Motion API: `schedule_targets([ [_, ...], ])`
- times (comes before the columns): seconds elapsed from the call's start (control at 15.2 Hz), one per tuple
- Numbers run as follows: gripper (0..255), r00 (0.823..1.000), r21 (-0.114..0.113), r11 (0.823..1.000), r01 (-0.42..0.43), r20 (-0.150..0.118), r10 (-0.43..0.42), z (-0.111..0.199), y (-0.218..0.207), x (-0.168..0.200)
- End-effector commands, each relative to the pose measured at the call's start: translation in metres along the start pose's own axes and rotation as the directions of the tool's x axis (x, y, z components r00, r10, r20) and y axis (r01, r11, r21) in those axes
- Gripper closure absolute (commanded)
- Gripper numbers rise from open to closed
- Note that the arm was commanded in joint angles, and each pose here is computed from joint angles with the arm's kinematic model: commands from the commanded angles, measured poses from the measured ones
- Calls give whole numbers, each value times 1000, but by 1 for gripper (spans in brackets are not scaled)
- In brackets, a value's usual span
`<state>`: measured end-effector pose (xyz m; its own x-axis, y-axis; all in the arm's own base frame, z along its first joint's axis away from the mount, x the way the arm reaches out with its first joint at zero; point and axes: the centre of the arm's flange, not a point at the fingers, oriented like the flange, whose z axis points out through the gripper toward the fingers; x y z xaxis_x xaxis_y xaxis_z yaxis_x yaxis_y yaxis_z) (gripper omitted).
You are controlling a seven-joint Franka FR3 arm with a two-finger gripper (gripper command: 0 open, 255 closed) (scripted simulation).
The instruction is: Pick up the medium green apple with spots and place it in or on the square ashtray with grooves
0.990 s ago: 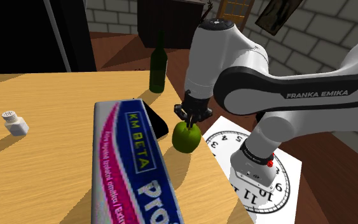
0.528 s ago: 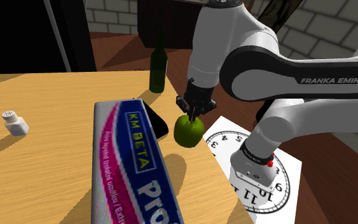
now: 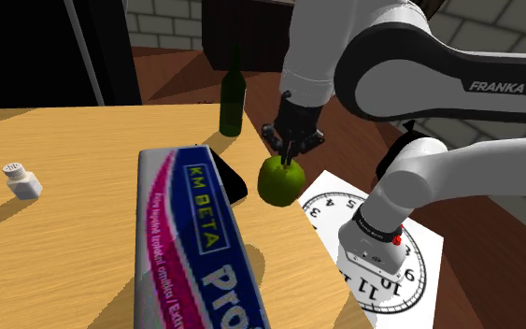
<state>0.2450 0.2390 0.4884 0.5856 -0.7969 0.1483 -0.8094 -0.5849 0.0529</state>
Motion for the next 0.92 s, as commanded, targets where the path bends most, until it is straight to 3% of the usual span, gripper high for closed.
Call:
schedule_targets([
  [0.0,255,1000,0,1000,0,0,0,-11,1,2],
  [0.2,255,1000,0,1000,0,0,0,-26,1,4],
  [0.86,255,1000,0,1000,0,0,0,-61,-113,61],
])
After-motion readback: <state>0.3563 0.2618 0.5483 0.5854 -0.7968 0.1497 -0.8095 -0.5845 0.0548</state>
